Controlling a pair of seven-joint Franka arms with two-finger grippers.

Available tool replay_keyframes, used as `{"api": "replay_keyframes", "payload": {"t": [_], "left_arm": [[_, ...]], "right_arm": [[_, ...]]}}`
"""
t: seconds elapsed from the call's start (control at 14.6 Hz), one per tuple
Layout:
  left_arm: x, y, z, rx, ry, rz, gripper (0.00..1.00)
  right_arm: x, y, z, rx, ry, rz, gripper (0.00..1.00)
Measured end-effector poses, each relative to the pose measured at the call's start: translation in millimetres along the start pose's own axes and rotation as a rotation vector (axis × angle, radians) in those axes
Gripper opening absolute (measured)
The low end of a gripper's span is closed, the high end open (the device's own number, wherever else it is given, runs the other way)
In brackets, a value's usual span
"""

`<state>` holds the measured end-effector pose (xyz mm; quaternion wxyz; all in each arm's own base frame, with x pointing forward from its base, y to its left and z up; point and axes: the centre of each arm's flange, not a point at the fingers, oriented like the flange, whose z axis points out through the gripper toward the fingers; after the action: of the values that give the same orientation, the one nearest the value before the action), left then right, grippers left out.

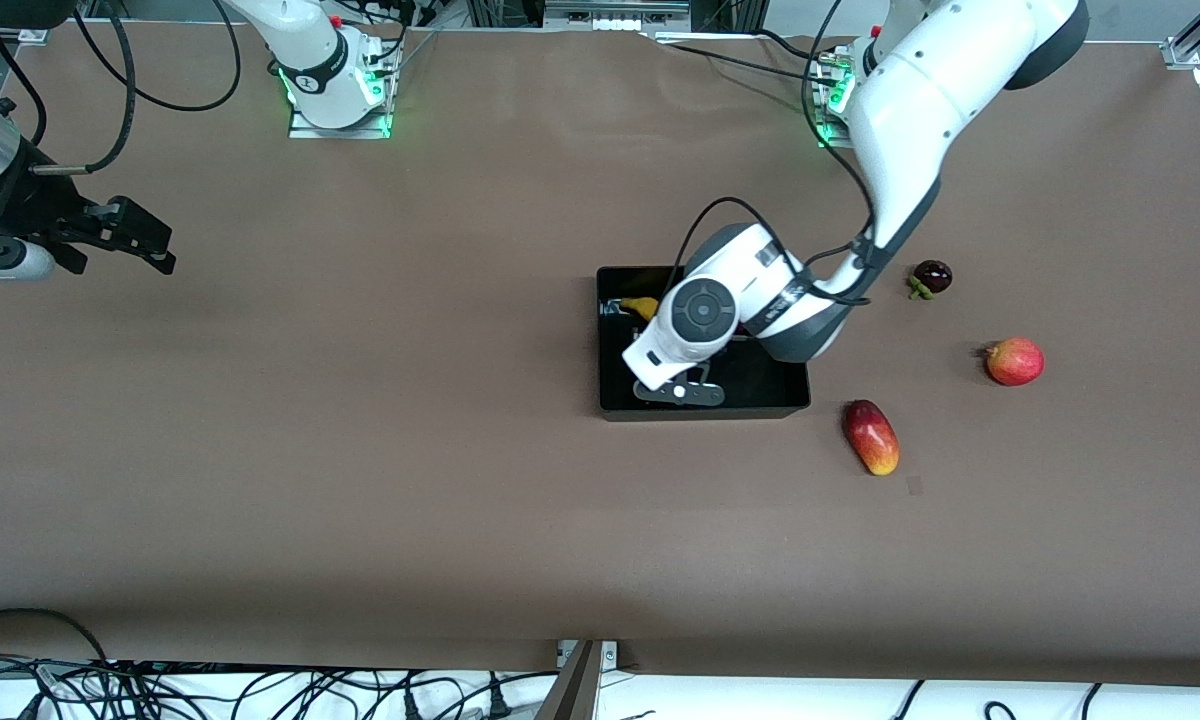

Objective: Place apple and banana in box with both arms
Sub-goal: 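Lower the banana into the box and open the left gripper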

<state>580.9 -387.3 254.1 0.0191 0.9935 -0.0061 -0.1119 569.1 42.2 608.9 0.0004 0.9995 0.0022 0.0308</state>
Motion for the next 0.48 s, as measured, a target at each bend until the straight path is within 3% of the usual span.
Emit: {"api": "replay_keyframes", "payload": {"t": [0.07,0.27,0.48], "left_arm": [[4,-15,-31,-0.017,0.004,-0.035,1.00],[4,-81,-140,-0.015,0.040,-0.134,1.00],[-17,-121,-224,0.043,0.045,-0.106,1.00]], "right_arm": [[0,0,0,0.000,0.000,0.000,1.00],[0,0,0,0.000,0.000,0.000,1.00],[0,0,0,0.000,0.001,0.000,1.00]]}}
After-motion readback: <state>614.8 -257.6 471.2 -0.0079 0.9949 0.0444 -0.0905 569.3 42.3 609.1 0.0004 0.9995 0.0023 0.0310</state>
